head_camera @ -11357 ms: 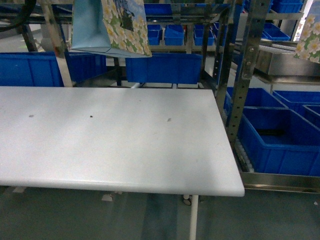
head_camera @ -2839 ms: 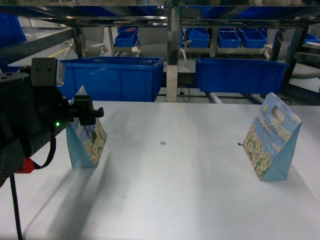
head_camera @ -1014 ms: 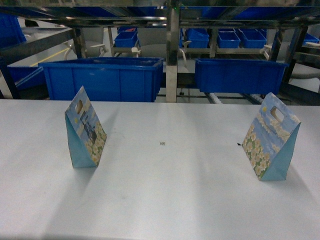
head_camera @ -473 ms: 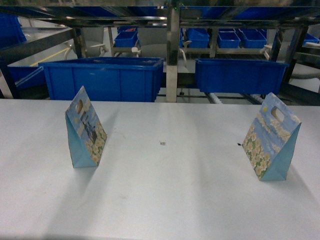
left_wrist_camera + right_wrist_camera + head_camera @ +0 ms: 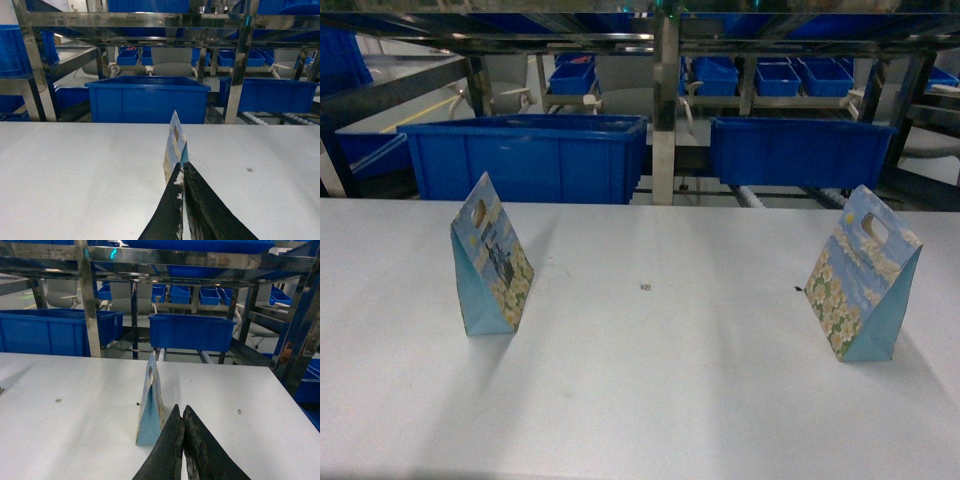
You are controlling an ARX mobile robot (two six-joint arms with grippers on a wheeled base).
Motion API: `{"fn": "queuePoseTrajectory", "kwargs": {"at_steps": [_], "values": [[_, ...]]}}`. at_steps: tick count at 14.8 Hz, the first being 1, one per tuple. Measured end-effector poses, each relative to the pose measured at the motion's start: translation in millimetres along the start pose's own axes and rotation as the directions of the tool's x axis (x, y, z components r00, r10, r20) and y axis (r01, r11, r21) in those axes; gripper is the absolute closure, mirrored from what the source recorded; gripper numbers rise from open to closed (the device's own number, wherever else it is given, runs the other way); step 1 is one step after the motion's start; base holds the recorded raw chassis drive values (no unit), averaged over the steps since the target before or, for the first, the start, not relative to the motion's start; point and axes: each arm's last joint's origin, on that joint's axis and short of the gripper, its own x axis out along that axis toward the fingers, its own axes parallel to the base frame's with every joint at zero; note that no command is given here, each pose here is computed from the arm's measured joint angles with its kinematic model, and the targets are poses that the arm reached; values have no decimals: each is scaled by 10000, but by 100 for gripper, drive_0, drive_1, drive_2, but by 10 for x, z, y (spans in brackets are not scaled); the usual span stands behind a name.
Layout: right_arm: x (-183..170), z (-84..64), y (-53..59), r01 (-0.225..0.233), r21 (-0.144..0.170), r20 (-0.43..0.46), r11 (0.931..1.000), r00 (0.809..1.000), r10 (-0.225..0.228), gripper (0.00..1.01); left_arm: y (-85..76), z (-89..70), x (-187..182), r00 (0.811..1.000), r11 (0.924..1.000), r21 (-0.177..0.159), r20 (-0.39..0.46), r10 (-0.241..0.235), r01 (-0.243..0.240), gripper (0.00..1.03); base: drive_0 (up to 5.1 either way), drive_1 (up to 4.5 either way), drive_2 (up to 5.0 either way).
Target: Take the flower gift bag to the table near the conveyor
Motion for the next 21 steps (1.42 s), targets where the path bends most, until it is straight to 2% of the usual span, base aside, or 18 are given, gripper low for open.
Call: {"fn": "queuePoseTrajectory", "kwargs": {"at_steps": [11, 12, 13, 14, 19, 20, 21], "values": [[-218, 17, 1, 0, 0, 92, 10000, 10000, 0, 99, 0, 20, -231, 10000, 10000, -4, 84, -1, 1, 101, 0, 0, 0], [-286, -50, 1, -3, 2, -477, 10000, 9989, 3, 99, 0, 7, -254, 10000, 10000, 0, -38, 4, -4, 101, 0, 0, 0], [-321, -18, 1, -4, 0, -53, 10000, 10000, 4, 99, 1, -48, -307, 9988, 10000, 0, -492, 7, -7, 101, 0, 0, 0], [-325, 5, 1, 7, 4, 130, 10000, 9999, -7, 99, 0, -5, -342, 10000, 10000, 0, 46, 3, -3, 101, 0, 0, 0], [-324, -16, 1, 4, 0, -19, 10000, 10000, -4, 99, 0, -15, -341, 10000, 10000, 4, -61, 5, -5, 101, 0, 0, 0], [-324, -16, 1, 4, 0, -19, 10000, 10000, -4, 99, 0, -15, -341, 10000, 10000, -4, -61, 1, -1, 100, 0, 0, 0], [-324, -16, 1, 4, -8, -19, 10000, 10000, -4, 89, 0, -15, -341, 10000, 10000, 4, -61, 5, -5, 87, 0, 0, 0]]}}
